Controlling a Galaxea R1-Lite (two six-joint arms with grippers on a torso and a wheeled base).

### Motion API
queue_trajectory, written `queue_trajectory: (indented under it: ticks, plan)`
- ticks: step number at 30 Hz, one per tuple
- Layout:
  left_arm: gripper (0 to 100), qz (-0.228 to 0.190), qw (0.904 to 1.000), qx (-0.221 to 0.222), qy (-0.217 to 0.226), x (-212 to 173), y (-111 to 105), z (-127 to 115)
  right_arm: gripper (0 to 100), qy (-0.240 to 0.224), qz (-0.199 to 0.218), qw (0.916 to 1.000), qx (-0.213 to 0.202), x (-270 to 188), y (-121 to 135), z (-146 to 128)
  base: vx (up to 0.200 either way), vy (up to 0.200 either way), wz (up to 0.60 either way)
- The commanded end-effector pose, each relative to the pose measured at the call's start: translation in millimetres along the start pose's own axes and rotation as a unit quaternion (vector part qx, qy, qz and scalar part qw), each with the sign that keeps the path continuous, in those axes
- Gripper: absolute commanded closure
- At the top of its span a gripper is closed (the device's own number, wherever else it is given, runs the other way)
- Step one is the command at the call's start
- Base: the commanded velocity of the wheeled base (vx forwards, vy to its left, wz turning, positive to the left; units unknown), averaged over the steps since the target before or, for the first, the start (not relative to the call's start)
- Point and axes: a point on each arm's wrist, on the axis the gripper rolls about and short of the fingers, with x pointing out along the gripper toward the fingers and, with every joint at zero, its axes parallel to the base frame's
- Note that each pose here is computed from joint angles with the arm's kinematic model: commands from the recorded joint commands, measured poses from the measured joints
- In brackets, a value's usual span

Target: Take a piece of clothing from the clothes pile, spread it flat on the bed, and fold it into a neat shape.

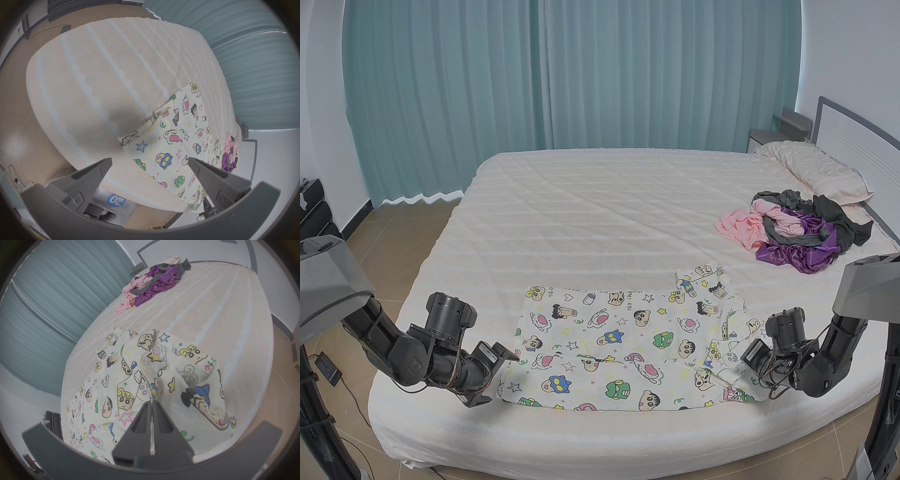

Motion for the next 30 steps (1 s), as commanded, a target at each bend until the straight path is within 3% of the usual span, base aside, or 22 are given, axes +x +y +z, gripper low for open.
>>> queue_trajectory:
  ticks: [1, 13, 26, 27, 30]
  plan:
    - [0, 0.000, 1.0000, 0.000, 0.000, 0, 0, 0, 100, -0.005, 0.008, 1.0000, 0.001, -10, 2, 3, 0.000, 0.000, 0.00]
    - [0, 0.000, 1.0000, 0.000, 0.000, 0, 0, 0, 100, -0.007, 0.016, 0.9994, -0.029, -68, -2, -4, 0.000, 0.000, 0.00]
    - [0, 0.001, 1.0000, 0.000, 0.001, 0, 0, 0, 100, -0.010, -0.004, 0.9981, -0.061, -78, -7, -27, 0.000, 0.000, 0.00]
    - [0, 0.001, 1.0000, 0.000, 0.001, 0, 0, 0, 0, -0.008, -0.007, 0.9979, -0.063, -79, -9, -29, 0.000, 0.000, 0.00]
    - [0, 0.001, 1.0000, 0.000, 0.001, 0, 0, 0, 0, 0.001, -0.012, 0.9977, -0.066, -82, -13, -35, 0.000, 0.000, 0.00]
